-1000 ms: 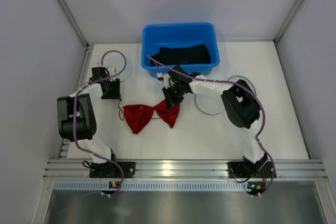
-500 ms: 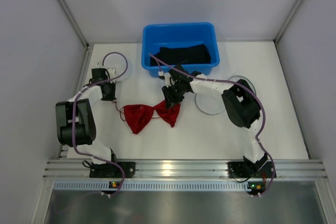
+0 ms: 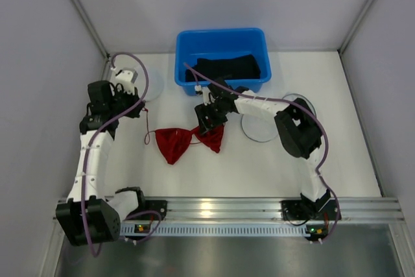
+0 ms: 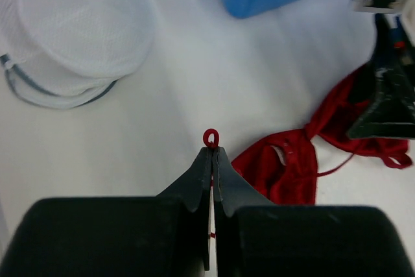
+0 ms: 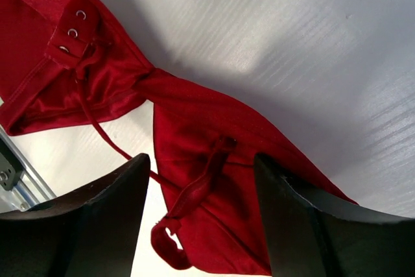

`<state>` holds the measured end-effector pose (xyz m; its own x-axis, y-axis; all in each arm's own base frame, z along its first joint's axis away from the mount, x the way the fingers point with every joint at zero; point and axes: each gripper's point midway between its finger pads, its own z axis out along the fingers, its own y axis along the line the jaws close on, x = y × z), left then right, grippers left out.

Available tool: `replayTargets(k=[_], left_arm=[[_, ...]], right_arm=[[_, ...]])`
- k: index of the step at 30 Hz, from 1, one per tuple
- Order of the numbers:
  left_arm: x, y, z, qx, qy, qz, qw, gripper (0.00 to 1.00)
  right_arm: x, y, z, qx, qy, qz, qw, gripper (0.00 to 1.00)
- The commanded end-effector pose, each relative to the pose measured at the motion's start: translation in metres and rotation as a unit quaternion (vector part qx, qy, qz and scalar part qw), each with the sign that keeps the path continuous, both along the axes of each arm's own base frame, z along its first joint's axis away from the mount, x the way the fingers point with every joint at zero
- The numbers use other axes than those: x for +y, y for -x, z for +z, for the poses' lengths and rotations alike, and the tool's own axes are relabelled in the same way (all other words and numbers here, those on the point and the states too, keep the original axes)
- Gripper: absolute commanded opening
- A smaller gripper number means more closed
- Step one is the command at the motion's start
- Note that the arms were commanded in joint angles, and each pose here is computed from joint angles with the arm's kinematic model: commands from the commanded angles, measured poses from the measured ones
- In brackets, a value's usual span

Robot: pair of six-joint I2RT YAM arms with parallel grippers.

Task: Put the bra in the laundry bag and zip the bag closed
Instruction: Adjust the bra at the center of the board.

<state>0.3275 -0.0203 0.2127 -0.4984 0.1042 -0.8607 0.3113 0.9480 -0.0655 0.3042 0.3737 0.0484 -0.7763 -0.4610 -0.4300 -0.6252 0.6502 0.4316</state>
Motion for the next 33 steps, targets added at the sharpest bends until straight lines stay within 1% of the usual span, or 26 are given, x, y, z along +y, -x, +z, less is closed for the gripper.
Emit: replayTargets(k=[1, 3, 5, 9, 12, 13, 14, 15, 17, 19, 21, 23, 24, 25, 26, 28, 31, 33], left_arm=[[-0.040, 0.015, 0.026, -0.015, 0.072, -0.097, 0.993, 0.00], [-0.058, 0.024, 0.035, -0.017, 0.108, -0.144, 0.983, 0.00], [-0.067, 0.030, 0.040, -0.018, 0.126, -0.166, 0.978, 0.00], [-0.084, 0.039, 0.049, -0.021, 0.149, -0.213, 0.965, 0.00], [-0.098, 0.043, 0.053, -0.022, 0.156, -0.246, 0.956, 0.00], [-0.101, 0.043, 0.053, -0.020, 0.156, -0.253, 0.955, 0.00], [-0.108, 0.045, 0.053, -0.018, 0.156, -0.266, 0.951, 0.00], [-0.112, 0.045, 0.053, -0.018, 0.154, -0.272, 0.950, 0.00], [-0.123, 0.044, 0.053, -0.015, 0.150, -0.291, 0.945, 0.00], [-0.137, 0.043, 0.053, -0.016, 0.148, -0.309, 0.939, 0.00], [-0.143, 0.036, 0.055, -0.029, 0.138, -0.314, 0.939, 0.00], [-0.155, 0.031, 0.053, -0.031, 0.130, -0.327, 0.936, 0.00], [-0.157, 0.025, 0.051, -0.040, 0.116, -0.325, 0.938, 0.00], [-0.162, 0.022, 0.048, -0.040, 0.109, -0.329, 0.937, 0.00], [-0.174, 0.022, 0.041, -0.033, 0.104, -0.345, 0.932, 0.00], [-0.183, 0.014, 0.032, -0.034, 0.091, -0.340, 0.935, 0.00], [-0.194, 0.002, 0.013, -0.028, 0.077, -0.329, 0.941, 0.00], [-0.201, -0.004, 0.002, -0.020, 0.070, -0.330, 0.941, 0.00]], right_arm=[[0.014, -0.016, 0.039, -0.033, -0.048, -0.004, 0.998, 0.66], [0.019, -0.015, 0.051, -0.035, -0.069, -0.001, 0.997, 0.71], [0.021, -0.014, 0.063, -0.040, -0.084, -0.001, 0.996, 0.74], [0.027, -0.011, 0.085, -0.039, -0.121, -0.006, 0.992, 0.76], [0.029, -0.012, 0.106, -0.038, -0.159, -0.009, 0.986, 0.78], [0.030, -0.011, 0.111, -0.030, -0.168, -0.015, 0.985, 0.80], [0.031, -0.014, 0.123, -0.040, -0.186, -0.015, 0.982, 0.82], [0.032, -0.011, 0.130, -0.033, -0.201, -0.009, 0.979, 0.82], [0.032, -0.010, 0.144, -0.040, -0.221, -0.007, 0.974, 0.84], [0.029, -0.010, 0.153, -0.033, -0.236, -0.014, 0.971, 0.86], [0.026, -0.011, 0.158, -0.021, -0.247, -0.023, 0.969, 0.86], [0.011, -0.019, 0.161, -0.019, -0.253, -0.047, 0.966, 0.87], [0.006, -0.024, 0.166, -0.022, -0.264, -0.060, 0.962, 0.87], [-0.010, -0.031, 0.169, -0.027, -0.267, -0.081, 0.960, 0.88], [-0.017, -0.036, 0.170, -0.033, -0.266, -0.094, 0.959, 0.88], [-0.044, -0.052, 0.172, -0.052, -0.260, -0.133, 0.955, 0.90], [-0.077, -0.069, 0.166, -0.064, -0.249, -0.170, 0.951, 0.91], [-0.088, -0.073, 0.161, -0.062, -0.241, -0.176, 0.952, 0.91]])
